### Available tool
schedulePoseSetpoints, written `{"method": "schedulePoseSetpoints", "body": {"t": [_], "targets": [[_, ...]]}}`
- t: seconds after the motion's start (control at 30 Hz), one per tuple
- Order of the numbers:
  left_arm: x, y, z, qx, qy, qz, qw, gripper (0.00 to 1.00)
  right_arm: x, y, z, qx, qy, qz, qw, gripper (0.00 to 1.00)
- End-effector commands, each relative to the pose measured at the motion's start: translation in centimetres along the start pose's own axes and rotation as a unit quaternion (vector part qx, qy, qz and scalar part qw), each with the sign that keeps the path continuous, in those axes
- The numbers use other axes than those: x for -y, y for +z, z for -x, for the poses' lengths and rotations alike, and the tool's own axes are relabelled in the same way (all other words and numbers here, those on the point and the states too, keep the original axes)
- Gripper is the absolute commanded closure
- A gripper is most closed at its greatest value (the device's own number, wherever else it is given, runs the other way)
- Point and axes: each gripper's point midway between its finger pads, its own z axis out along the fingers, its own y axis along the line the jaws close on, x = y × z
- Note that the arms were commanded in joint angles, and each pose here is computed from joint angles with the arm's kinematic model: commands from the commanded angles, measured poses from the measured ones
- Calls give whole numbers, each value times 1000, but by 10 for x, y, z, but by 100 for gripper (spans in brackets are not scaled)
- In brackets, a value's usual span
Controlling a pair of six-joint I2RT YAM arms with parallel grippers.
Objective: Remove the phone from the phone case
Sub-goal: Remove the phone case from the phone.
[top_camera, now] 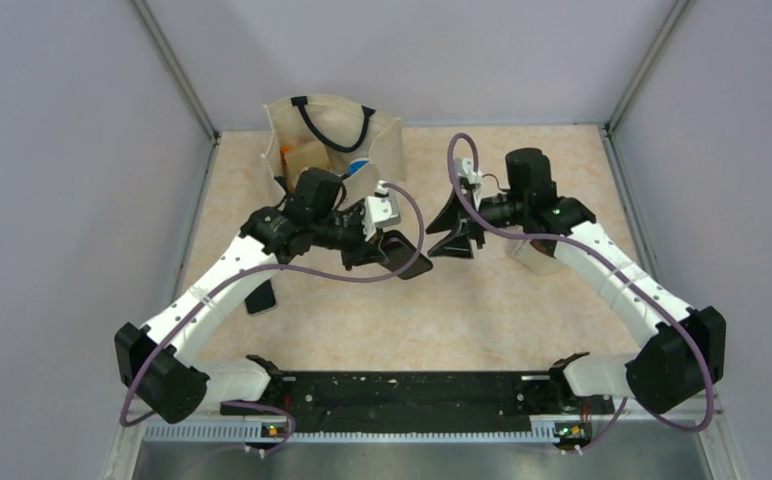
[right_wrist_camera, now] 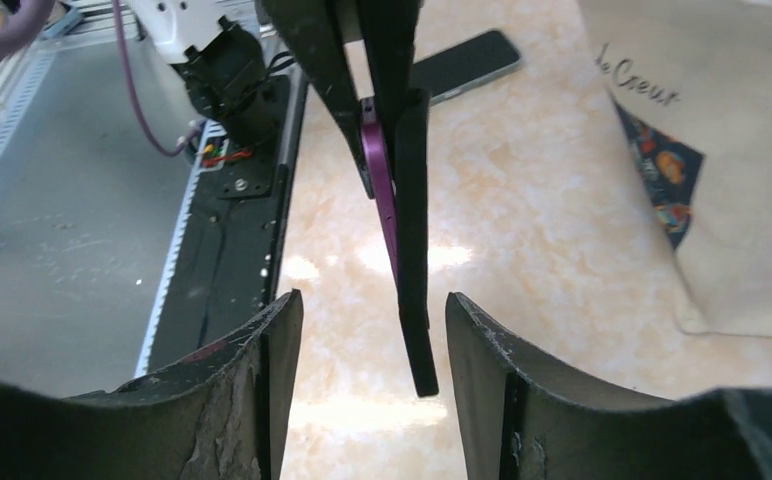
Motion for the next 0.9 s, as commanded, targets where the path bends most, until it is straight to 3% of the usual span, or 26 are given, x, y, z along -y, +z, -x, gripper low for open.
{"method": "schedulePoseSetpoints", "body": {"t": [0.0, 0.3, 0.87], "targets": [[-6, -11, 13, -7, 124, 43, 991, 100, 15, -7, 35, 36, -35, -58, 997, 44], [-2, 8, 17, -26, 147, 45, 988, 100, 29, 1, 42, 60, -2, -58, 996, 44], [-1, 21, 25, -25, 138, 31, 990, 100, 30, 24, 12, 34, 7, -55, 998, 47]]}}
